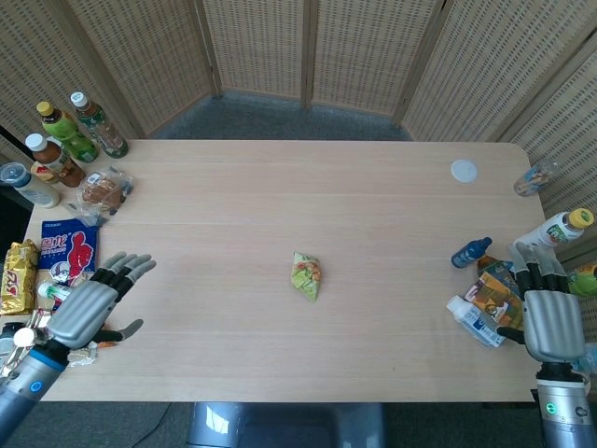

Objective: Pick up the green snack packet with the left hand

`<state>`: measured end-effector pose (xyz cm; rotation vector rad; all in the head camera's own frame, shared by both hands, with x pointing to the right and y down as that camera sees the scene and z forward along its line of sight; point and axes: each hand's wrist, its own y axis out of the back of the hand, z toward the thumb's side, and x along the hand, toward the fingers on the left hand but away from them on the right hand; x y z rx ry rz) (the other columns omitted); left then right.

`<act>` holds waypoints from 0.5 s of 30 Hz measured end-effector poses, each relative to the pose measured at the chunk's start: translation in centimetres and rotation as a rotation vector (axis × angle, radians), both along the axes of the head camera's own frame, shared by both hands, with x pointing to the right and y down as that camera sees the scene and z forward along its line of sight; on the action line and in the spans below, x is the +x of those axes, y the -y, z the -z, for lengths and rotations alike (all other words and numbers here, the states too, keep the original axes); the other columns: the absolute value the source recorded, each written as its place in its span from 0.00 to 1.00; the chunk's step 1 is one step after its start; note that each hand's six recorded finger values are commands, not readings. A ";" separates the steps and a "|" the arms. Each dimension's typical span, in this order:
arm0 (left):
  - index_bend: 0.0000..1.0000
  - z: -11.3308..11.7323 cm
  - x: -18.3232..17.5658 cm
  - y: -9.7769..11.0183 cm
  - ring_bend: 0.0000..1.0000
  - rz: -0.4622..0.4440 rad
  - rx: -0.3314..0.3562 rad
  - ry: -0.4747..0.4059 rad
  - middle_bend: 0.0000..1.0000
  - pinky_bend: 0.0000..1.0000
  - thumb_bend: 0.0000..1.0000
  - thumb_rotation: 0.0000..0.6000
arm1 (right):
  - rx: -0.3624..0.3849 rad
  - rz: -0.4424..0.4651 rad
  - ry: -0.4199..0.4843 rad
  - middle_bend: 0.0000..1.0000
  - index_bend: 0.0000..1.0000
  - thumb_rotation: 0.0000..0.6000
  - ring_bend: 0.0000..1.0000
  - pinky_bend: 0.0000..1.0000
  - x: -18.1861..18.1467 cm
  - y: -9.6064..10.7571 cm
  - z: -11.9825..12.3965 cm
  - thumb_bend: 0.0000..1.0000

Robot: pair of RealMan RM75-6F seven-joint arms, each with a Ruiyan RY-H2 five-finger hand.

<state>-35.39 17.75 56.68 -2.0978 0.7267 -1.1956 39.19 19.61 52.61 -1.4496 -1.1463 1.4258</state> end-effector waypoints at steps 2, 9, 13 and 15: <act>0.00 -0.8 1.1 0.6 0.00 -0.025 -0.019 -0.011 0.00 0.00 0.33 1.00 | 0.001 -0.003 -0.002 0.00 0.00 0.92 0.00 0.00 0.2 -0.2 0.2 0.06; 0.00 -4.0 5.3 3.1 0.00 -0.096 -0.077 -0.036 0.00 0.00 0.27 1.00 | 0.013 -0.014 -0.014 0.00 0.00 0.92 0.00 0.00 0.8 -0.5 1.1 0.06; 0.00 -5.7 7.6 4.3 0.00 -0.127 -0.088 -0.043 0.00 0.00 0.27 1.00 | 0.015 -0.024 -0.015 0.00 0.00 0.92 0.00 0.00 1.2 -0.7 1.5 0.06; 0.00 -6.6 9.0 4.8 0.00 -0.144 -0.091 -0.048 0.00 0.00 0.27 1.00 | 0.016 -0.029 -0.020 0.00 0.00 0.93 0.00 0.00 1.5 -0.9 1.8 0.06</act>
